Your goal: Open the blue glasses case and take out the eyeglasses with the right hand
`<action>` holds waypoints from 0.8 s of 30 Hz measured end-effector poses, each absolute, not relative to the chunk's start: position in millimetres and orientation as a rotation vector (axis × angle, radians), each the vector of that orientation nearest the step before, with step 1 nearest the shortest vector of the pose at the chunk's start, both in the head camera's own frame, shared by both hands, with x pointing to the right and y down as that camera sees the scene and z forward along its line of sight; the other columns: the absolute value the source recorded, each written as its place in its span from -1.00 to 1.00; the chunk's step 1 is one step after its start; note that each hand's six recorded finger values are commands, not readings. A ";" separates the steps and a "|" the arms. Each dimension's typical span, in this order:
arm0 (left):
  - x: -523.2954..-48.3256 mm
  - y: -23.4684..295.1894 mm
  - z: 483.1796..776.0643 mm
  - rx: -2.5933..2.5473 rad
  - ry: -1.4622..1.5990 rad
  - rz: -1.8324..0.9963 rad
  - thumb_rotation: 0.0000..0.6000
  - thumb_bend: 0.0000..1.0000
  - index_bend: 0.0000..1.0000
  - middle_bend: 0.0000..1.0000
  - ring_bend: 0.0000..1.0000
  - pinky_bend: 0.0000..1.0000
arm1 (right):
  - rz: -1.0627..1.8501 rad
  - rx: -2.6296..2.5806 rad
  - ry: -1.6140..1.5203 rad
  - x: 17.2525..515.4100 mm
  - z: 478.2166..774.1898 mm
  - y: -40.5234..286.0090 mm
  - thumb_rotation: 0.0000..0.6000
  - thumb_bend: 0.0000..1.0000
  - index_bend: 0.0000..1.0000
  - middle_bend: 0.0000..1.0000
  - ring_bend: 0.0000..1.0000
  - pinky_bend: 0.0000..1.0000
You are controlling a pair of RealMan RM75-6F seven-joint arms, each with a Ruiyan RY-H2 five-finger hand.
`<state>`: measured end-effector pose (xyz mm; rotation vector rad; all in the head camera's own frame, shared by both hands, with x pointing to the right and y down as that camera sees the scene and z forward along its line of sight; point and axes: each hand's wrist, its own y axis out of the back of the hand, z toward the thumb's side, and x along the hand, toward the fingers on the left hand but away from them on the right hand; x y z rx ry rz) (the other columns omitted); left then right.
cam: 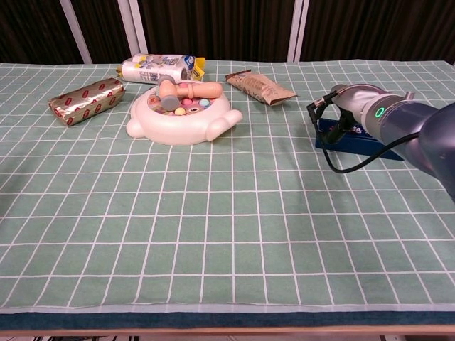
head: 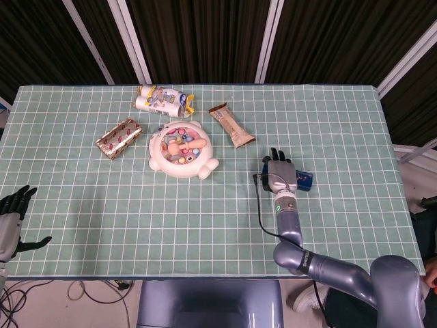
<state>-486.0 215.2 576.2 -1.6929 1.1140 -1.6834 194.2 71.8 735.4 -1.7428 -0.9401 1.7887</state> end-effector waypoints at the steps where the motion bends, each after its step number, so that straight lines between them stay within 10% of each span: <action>1: -486.1 215.2 576.2 -1.693 1.114 -1.684 1.00 -0.87 -1.00 -1.00 -1.00 -1.00 | 1.790 -1.744 -0.940 194.2 735.3 71.8 1.00 0.21 -0.35 -0.96 -1.00 -0.60; 24: -486.8 216.0 574.5 -1.699 1.128 -1.678 1.00 -0.87 -1.00 -1.00 -1.00 -1.00 | 1.837 -1.727 -0.921 213.8 725.4 76.1 1.00 0.96 -0.22 -0.96 -1.00 -0.60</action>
